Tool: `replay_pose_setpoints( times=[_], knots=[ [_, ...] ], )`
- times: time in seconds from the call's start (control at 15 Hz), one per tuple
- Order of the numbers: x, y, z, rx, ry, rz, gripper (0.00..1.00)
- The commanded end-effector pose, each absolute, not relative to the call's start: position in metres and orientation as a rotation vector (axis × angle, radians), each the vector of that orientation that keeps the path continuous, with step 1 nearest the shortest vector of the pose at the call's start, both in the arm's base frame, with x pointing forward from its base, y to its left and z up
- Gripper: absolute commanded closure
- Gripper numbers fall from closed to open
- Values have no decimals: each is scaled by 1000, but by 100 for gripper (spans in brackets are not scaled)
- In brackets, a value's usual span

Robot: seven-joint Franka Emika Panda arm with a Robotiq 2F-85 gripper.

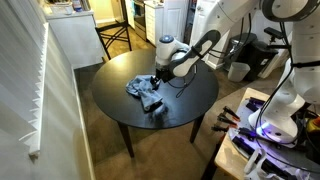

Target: Use the towel to clean the table

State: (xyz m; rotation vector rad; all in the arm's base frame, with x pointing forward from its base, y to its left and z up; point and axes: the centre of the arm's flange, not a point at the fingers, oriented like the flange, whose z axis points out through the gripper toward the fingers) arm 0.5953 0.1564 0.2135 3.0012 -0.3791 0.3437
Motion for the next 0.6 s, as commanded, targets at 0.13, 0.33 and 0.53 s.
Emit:
replay_pose_setpoints(
  times=[0.13, 0.33, 0.53],
  knots=[
    [602, 159, 208, 3011, -387, 320, 0],
    [640, 168, 183, 3054, -486, 312, 0],
    [665, 181, 165, 3101, -568, 332, 0]
  ],
)
